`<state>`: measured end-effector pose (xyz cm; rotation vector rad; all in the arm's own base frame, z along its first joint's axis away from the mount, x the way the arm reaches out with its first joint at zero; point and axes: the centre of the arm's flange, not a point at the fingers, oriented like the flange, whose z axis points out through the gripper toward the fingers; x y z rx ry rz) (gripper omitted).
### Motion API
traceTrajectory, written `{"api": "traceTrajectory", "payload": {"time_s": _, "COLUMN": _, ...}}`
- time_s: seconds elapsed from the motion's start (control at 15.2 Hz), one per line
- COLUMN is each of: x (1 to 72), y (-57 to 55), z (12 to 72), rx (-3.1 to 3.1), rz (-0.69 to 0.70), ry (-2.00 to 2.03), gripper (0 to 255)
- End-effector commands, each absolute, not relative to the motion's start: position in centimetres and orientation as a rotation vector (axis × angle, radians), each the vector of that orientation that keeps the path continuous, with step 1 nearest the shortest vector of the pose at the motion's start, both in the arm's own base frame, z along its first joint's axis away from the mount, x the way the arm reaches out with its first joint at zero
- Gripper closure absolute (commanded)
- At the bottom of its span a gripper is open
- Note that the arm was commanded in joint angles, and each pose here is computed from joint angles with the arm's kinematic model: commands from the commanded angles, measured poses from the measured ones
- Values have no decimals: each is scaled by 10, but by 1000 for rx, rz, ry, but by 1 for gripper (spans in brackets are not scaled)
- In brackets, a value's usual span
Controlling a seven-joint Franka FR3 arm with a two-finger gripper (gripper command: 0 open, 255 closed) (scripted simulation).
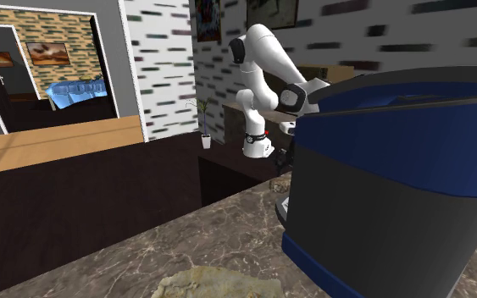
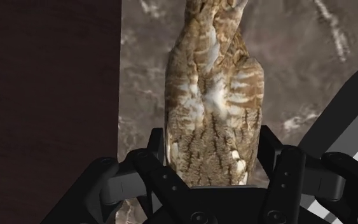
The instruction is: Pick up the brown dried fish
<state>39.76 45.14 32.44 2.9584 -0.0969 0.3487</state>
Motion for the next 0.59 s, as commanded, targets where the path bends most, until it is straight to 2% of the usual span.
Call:
{"api": "traceTrajectory", "payload": {"time_s": 0.0, "x": 402, "y": 448, "z": 320, "rx": 2953, "rz": 331, "ry": -95, "gripper": 255}}
{"api": "traceTrajectory", "payload": {"time_s": 0.53, "x": 402, "y": 448, "z": 363, "rx": 2953, "rz": 331, "ry": -95, "gripper": 255}}
